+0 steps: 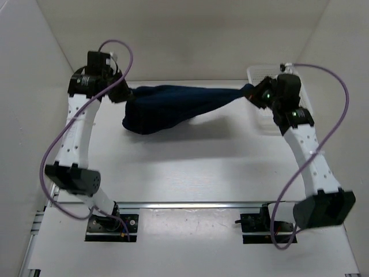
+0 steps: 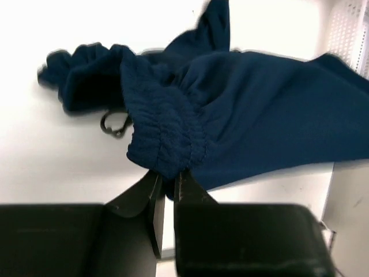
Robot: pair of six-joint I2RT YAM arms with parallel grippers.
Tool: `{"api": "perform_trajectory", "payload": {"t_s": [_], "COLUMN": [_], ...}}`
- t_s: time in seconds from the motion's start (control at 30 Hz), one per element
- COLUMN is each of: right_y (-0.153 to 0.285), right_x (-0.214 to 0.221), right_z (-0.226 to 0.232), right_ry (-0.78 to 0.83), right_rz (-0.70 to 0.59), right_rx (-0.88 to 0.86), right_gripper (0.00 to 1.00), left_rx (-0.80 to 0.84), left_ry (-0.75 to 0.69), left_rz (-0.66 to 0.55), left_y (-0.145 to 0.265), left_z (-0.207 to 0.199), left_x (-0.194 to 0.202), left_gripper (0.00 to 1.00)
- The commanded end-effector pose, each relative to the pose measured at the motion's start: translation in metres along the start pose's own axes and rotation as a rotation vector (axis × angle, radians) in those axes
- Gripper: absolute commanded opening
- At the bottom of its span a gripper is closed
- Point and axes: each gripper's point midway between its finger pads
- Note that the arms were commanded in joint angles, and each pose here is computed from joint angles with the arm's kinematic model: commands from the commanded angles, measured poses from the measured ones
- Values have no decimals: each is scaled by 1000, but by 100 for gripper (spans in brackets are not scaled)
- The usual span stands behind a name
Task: Fold and stack the shorts
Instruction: Flatten the shorts out
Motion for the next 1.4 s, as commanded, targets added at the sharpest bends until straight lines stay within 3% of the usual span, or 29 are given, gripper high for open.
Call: {"api": "perform_trajectory", "payload": {"t_s": [0.0, 0.07, 0.1, 0.17, 0.2, 0.23, 0.27, 0.3, 0.33, 0.4, 0.47, 0.53, 0.63, 0.77, 0.87, 0.97, 1.1, 1.17, 1.37], "right_y": [36, 49, 63, 79, 93, 99, 103, 108, 109, 111, 111, 110, 111, 111, 107, 104, 100, 100, 92], "right_x": [67, 108, 146, 180, 193, 212, 219, 218, 223, 218, 219, 220, 234, 256, 262, 264, 271, 267, 282], "right_z": [-31, -56, -83, -110, -118, -132, -135, -134, -138, -135, -132, -129, -131, -135, -134, -132, -140, -146, -146], "right_ry": [21, 30, 26, 14, 6, -17, -18, -26, -44, -52, -67, -81, -100, -128, -136, -159, -139, -142, -199], "right_rz": [104, 163, 215, 264, 282, 317, 328, 323, 334, 326, 339, 344, 383, 459, 481, 483, 482, 465, 571], "right_rx": [90, 155, 233, 320, 347, 393, 399, 399, 416, 415, 409, 398, 392, 392, 378, 367, 376, 404, 397], "right_gripper": [0, 0, 0, 0, 7, 16, 27, 50, 59, 66, 68, 69, 72, 72, 72, 72, 79, 84, 80], "left_rx": [-79, -100, -129, -140, -184, -204, -210, -210, -222, -227, -270, -444, -419, -236, -226, -204, -186, -225, -330], "left_ry": [-22, -5, 23, 60, 81, 88, 95, 95, 107, 109, 143, 170, 206, 264, 278, 290, 302, 294, 261], "left_rz": [143, 217, 286, 376, 425, 449, 438, 438, 430, 398, 348, 264, 326, 471, 524, 550, 542, 523, 525], "left_y": [21, 18, 14, 11, 9, 7, 6, 6, 6, 6, 10, 15, 7, -16, -33, -41, -46, -52, -67], "left_z": [41, 64, 94, 116, 137, 145, 147, 147, 148, 145, 148, 177, 177, 153, 157, 161, 156, 163, 174], "left_x": [73, 116, 157, 197, 223, 232, 232, 232, 231, 223, 215, 207, 225, 280, 308, 323, 327, 327, 338], "left_gripper": [10, 10, 26, 59, 82, 83, 83, 83, 82, 76, 67, 63, 76, 93, 98, 98, 98, 94, 83]}}
Point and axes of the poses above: each gripper's point midway between its finger pads, its own y axis back along the fingers, its own z axis along the line the jaws close on, x = y × z, and after that the axes turned 11 degrees about y, right-handed
